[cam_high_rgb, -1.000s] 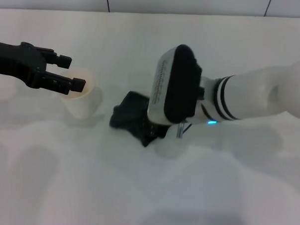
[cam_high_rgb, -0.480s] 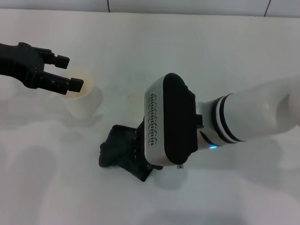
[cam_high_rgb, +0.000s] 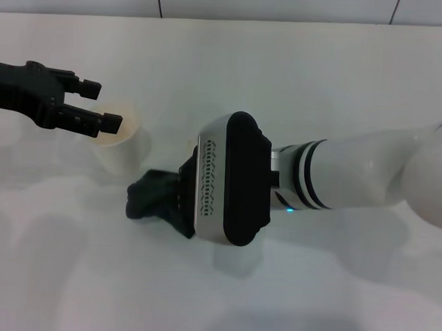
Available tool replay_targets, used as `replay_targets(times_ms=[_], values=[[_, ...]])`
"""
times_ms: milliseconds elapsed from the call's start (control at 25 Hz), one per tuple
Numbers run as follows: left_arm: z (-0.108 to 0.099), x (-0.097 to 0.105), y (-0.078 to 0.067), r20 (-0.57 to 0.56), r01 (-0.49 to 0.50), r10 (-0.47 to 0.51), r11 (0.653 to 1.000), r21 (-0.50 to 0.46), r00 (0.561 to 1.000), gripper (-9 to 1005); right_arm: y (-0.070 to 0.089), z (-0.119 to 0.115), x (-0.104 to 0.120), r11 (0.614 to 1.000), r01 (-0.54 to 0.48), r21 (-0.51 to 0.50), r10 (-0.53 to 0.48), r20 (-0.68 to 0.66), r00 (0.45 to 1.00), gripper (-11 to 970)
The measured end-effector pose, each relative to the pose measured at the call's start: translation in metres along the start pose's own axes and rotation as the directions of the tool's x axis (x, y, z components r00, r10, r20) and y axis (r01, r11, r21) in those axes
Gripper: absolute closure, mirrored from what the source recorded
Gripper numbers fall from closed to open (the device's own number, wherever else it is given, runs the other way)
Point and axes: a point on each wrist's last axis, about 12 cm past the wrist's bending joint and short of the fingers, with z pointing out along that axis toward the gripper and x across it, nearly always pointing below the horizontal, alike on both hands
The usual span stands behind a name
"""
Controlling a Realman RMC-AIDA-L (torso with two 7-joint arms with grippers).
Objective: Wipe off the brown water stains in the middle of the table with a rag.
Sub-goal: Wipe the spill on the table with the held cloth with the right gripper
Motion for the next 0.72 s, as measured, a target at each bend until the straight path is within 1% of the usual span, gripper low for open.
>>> replay_targets(times_ms=[160,400,520,560,720], values=[[0.002,-0.003,0.0,0.007,-0.008,0.008,1.0,0.001,1.0,102,-0.007,0.007,0.009,1.0,0.006,0.024,-0.005,-0.031,1.0,887],[0.003,-0.005,0.0,0.021,-0.014,0.014,1.0,0.001,1.0,102,-0.021,0.013,0.024,0.997,-0.051,0.052,0.056,-0.083,0.995,886],[0.003,-0.003,0.0,0.021,-0.01,0.01,1.0,0.001,1.0,103,-0.028,0.011,0.029,0.994,-0.078,0.076,0.084,-0.087,0.993,886],[0.003,-0.002,-0.001,0.021,-0.008,0.008,1.0,0.0,1.0,103,-0.028,0.011,0.029,0.994,-0.078,0.076,0.084,-0.087,0.993,886],[0.003,-0.001,-0.001,0.018,-0.005,0.005,1.0,0.001,1.0,103,-0.039,0.006,0.033,0.984,-0.133,0.118,0.142,-0.074,0.987,886]])
